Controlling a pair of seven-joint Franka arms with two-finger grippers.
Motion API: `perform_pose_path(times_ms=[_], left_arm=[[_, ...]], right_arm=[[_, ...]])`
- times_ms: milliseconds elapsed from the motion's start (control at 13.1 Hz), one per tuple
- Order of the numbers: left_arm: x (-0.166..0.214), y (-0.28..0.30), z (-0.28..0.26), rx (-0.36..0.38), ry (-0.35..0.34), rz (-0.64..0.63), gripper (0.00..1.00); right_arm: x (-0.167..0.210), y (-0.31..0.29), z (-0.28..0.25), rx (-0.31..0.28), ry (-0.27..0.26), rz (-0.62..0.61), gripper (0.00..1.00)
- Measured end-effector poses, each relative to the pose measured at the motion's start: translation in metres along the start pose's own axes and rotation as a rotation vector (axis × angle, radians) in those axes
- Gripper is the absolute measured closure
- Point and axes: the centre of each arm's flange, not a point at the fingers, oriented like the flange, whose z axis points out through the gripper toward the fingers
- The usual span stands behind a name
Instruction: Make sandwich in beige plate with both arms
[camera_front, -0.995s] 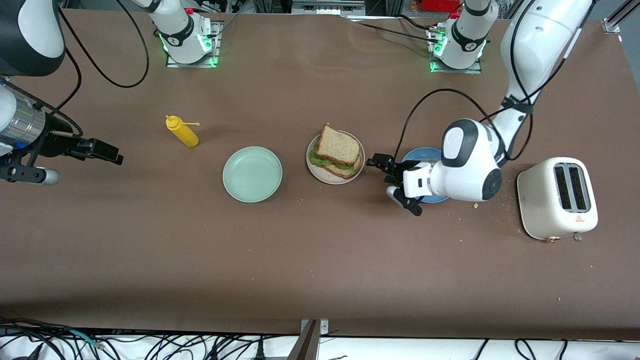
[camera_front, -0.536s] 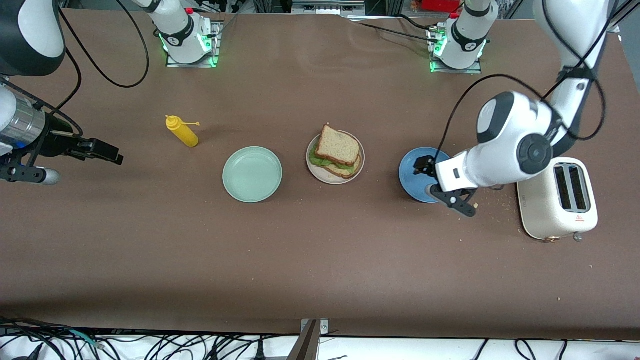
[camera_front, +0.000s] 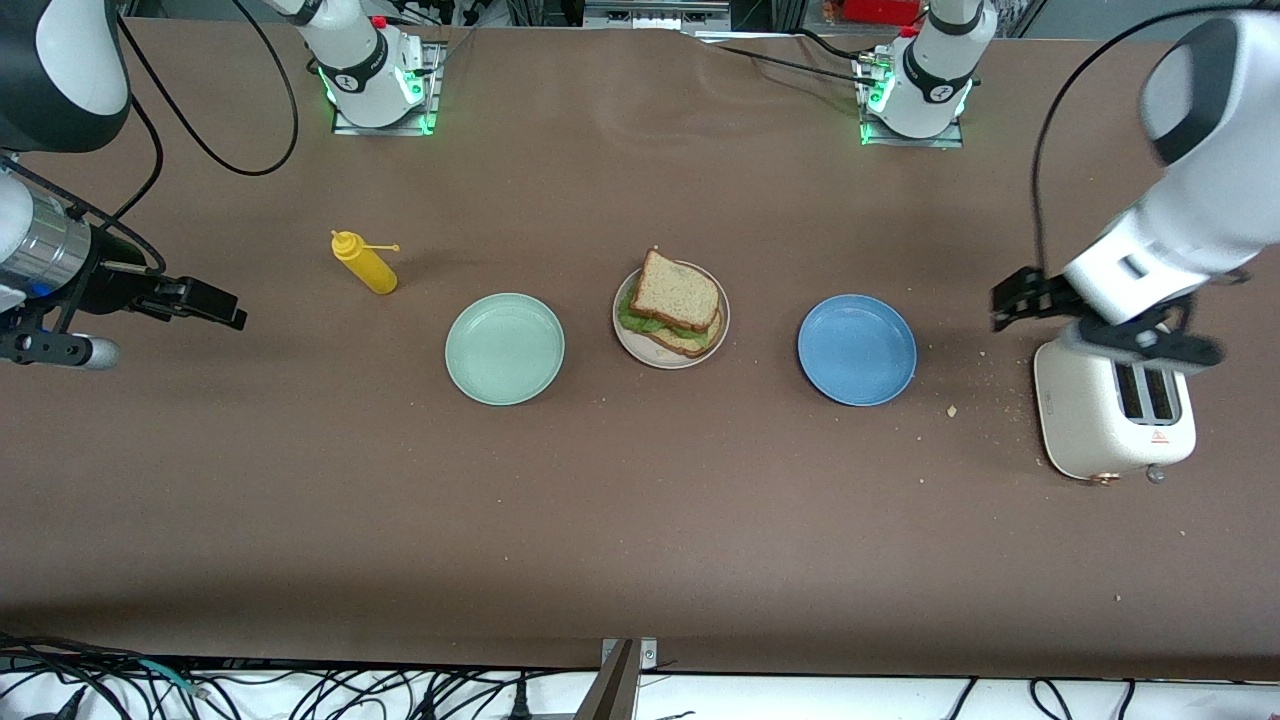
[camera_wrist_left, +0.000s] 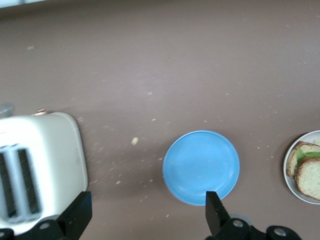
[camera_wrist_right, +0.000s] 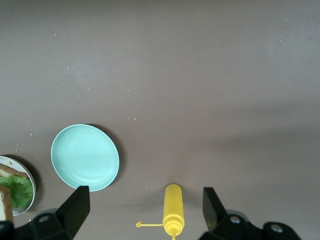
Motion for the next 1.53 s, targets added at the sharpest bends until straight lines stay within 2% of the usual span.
perform_pose_path(times_ms=[230,459,765,1224,1530], left_arm=[[-0.017,-0.02,-0.019,0.008,-0.008,-0.044,0.0],[-0.02,-0.006,-0.014,0.0,-0.042,-0.113,0.0],[-0.025,0.029,-0.016,0.001,-0.082,-0.132,0.0],[-0.026,0.022,-0.017,0.001,-0.081,-0.147,0.0],[-0.027,0.021,-0.017,0.001,-0.081,-0.149,0.0]], right_arm=[[0.0,0.002,0.001,-0.027,-0.002,-0.006,0.0],[-0.001,0.006,0.001,-0.07,-0.007,-0.014,0.01],[-0.005,0.007,0.004,-0.074,-0.023,-0.014,0.01],[-0.011,0.007,0.001,-0.089,-0.013,-0.023,0.06],[-0.011,0.001,-0.001,-0.09,-0.007,-0.034,0.01]])
